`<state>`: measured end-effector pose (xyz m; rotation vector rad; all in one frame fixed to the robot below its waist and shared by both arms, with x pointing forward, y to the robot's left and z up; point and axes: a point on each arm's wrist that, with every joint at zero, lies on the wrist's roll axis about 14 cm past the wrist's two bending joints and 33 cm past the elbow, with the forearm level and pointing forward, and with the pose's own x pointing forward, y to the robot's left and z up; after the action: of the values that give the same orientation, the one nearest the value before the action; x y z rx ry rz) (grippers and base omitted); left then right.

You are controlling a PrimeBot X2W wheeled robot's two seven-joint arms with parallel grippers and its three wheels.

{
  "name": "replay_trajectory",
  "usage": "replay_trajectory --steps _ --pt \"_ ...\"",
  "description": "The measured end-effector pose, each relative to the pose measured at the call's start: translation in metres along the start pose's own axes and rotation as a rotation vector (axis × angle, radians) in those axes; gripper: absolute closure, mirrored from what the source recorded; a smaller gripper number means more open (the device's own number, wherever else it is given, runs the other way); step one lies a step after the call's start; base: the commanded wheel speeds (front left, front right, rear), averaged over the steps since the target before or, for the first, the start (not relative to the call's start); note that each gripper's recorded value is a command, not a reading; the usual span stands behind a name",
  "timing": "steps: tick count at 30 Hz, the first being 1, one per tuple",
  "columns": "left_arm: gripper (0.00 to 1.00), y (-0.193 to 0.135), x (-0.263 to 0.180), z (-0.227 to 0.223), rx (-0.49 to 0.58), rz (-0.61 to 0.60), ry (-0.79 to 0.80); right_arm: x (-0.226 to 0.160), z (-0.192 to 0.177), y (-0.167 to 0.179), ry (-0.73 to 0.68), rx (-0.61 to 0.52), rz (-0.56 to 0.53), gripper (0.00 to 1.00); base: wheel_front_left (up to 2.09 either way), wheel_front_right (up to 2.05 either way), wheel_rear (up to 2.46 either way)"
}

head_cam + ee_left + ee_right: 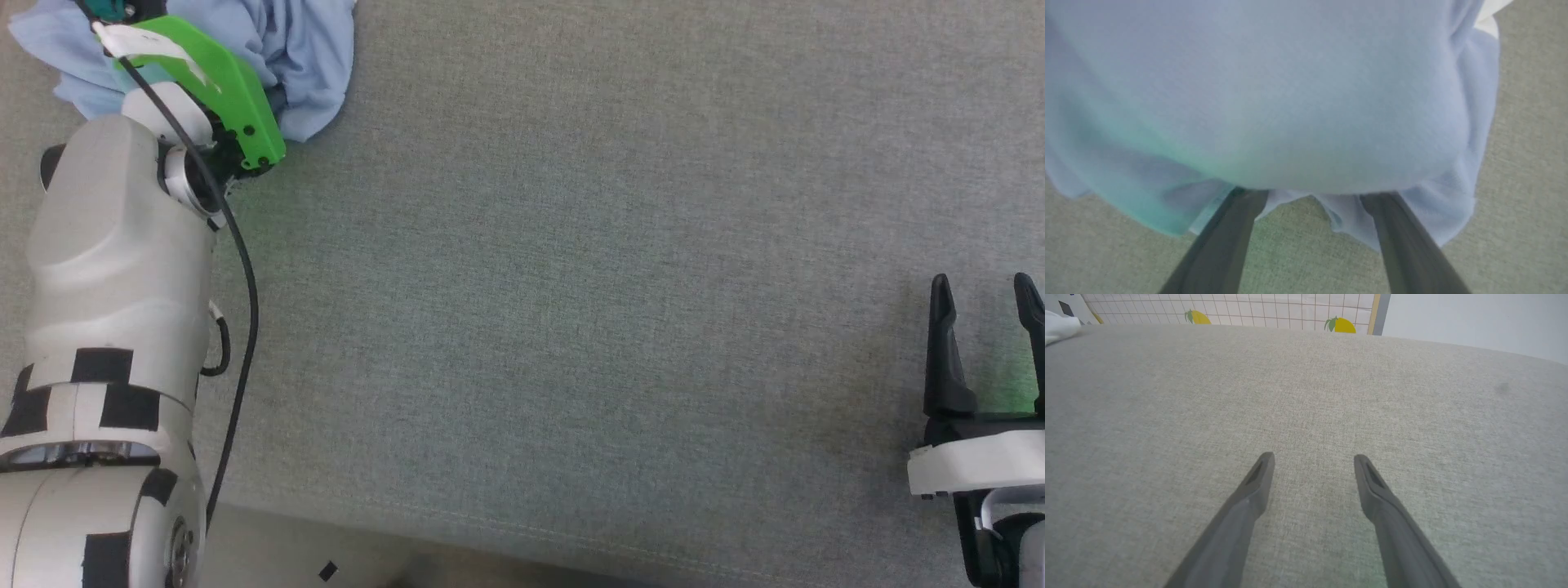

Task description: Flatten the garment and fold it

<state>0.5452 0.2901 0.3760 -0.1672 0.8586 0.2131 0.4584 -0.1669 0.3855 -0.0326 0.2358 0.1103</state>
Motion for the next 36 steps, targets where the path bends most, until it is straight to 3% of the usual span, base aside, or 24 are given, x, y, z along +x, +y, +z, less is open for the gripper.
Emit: replay_trajectory --steps 3,5,6,11,17,26,36 --pt "0.00 -0.001 0.006 -0.003 -0.002 0.000 0.001 0.002 -0.006 0.002 0.017 -0.004 0.007 0.00 0.00 0.00 0.00" --pt "0.56 -0.001 0.006 -0.002 -0.021 -0.003 -0.014 0.003 -0.006 0.004 0.019 -0.003 0.012 0.00 0.00 0.00 0.00" --pt "1.00 -0.001 0.005 0.002 -0.029 -0.005 -0.042 0.003 -0.005 0.006 0.016 -0.002 0.016 0.00 0.00 0.00 0.00" --pt "1.00 0.002 -0.008 0.026 -0.072 -0.004 -0.190 0.003 0.002 0.014 0.001 0.002 0.040 0.00 0.00 0.00 0.00" --pt "1.00 0.015 -0.050 0.090 -0.079 0.006 -0.478 -0.002 0.012 0.025 -0.022 0.013 0.069 0.00 0.00 0.00 0.00" --pt "1.00 0.017 -0.205 0.235 0.064 -0.038 -1.047 -0.019 0.032 0.039 -0.081 0.063 0.103 0.00 0.00 0.00 0.00" --pt "1.00 -0.041 -0.344 0.285 0.190 -0.184 -1.309 -0.044 0.055 0.038 -0.154 0.100 0.095 0.00 0.00 0.00 0.00"
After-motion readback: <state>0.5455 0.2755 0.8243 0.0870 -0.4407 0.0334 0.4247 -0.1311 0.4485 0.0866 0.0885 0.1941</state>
